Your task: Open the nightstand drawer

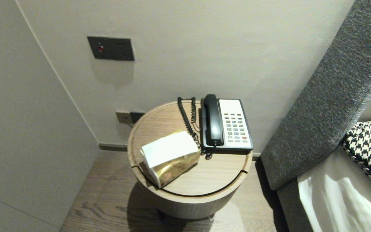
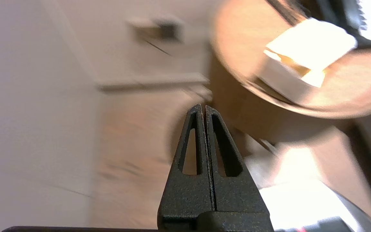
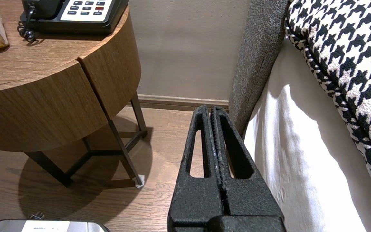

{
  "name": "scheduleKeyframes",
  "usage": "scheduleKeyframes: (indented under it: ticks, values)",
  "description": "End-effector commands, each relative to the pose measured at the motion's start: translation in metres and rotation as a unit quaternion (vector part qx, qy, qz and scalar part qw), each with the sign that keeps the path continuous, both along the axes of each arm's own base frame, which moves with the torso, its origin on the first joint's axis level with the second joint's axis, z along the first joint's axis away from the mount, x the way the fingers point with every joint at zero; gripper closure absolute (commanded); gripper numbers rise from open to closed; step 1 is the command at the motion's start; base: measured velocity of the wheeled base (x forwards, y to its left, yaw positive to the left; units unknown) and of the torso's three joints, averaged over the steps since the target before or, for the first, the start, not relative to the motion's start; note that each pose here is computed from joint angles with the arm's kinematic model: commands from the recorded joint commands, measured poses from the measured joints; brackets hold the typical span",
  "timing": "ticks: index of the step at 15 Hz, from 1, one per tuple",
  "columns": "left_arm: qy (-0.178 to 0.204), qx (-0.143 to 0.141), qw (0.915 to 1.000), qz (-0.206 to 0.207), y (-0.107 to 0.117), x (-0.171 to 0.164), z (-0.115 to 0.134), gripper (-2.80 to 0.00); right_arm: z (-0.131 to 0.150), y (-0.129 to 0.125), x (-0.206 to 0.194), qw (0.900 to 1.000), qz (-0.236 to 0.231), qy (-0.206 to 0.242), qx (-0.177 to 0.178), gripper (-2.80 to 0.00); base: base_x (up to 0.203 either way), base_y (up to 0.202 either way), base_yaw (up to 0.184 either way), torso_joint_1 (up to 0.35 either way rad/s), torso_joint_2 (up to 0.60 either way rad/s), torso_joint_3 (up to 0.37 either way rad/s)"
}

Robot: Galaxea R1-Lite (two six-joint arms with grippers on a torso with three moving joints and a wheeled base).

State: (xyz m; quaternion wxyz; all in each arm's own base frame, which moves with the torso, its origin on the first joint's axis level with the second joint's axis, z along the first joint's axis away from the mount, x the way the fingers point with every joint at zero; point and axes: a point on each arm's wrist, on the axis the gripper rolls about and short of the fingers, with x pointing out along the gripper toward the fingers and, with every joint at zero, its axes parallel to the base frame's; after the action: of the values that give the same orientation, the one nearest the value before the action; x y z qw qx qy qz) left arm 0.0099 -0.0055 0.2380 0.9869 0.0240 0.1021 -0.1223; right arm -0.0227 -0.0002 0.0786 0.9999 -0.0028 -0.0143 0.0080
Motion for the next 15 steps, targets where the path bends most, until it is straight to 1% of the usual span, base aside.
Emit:
scheduleKeyframes:
  ticks: [1, 2, 3, 4, 5, 6, 7, 8, 11, 12, 15]
  values:
    - [0.106, -0.02, 0.9924, -0.059, -0.002, 0.046, 0.014, 0.0, -0.003, 0.0, 0.001, 1.0, 0.0, 0.006, 0.0, 0.0, 0.0, 0.0, 0.0, 0.0, 0.0, 0.0]
    - [0.139, -0.025, 0.9863, -0.086, -0.005, 0.058, 0.016, 0.0, -0.003, 0.0, 0.001, 1.0, 0.0, 0.006, 0.0, 0.0, 0.0, 0.0, 0.0, 0.0, 0.0, 0.0]
    - [0.169, -0.028, 0.9782, -0.117, -0.01, 0.071, 0.017, 0.0, -0.003, 0.0, 0.001, 1.0, 0.0, 0.006, 0.0, 0.0, 0.0, 0.0, 0.0, 0.0, 0.0, 0.0]
    - [0.197, -0.031, 0.9684, -0.15, -0.018, 0.083, 0.018, 0.0, -0.003, 0.0, 0.001, 1.0, 0.0, 0.006, 0.0, 0.0, 0.0, 0.0, 0.0, 0.0, 0.0, 0.0]
    - [0.22, -0.031, 0.96, -0.171, -0.027, 0.094, 0.018, 0.0, -0.003, 0.0, 0.001, 1.0, 0.0, 0.007, 0.0, 0.0, 0.0, 0.0, 0.0, 0.0, 0.0, 0.0]
    - [0.245, -0.024, 0.9513, -0.186, -0.038, 0.105, 0.015, 0.0, -0.003, 0.0, 0.001, 1.0, 0.0, 0.007, 0.0, 0.0, 0.0, 0.0, 0.0, 0.0, 0.0, 0.0]
    - [0.267, -0.013, 0.9448, -0.19, -0.051, 0.117, 0.01, 0.0, -0.003, 0.0, 0.001, 1.0, 0.0, 0.006, 0.0, 0.0, 0.0, 0.0, 0.0, 0.0, 0.0, 0.0]
    - [0.276, -0.004, 0.9414, -0.194, -0.063, 0.126, 0.006, 0.0, -0.003, 0.0, 0.001, 1.0, 0.0, 0.006, 0.0, 0.0, 0.0, 0.0, 0.0, 0.0, 0.0, 0.0]
    - [0.275, 0.019, 0.9428, -0.187, -0.096, 0.157, -0.009, 0.0, -0.003, 0.0, 0.001, 1.0, 0.0, 0.006, 0.0, 0.0, 0.0, 0.0, 0.0, 0.0, 0.0, 0.0]
    - [0.275, 0.024, 0.9417, -0.192, -0.107, 0.164, -0.014, 0.0, -0.003, 0.0, 0.001, 1.0, 0.0, 0.006, 0.0, 0.0, 0.0, 0.0, 0.0, 0.0, 0.0, 0.0]
    - [0.29, 0.031, 0.9338, -0.207, -0.135, 0.182, -0.027, 0.0, -0.003, 0.0, 0.001, 1.0, 0.0, 0.006, 0.0, 0.0, 0.0, 0.0, 0.0, 0.0, 0.0, 0.0]
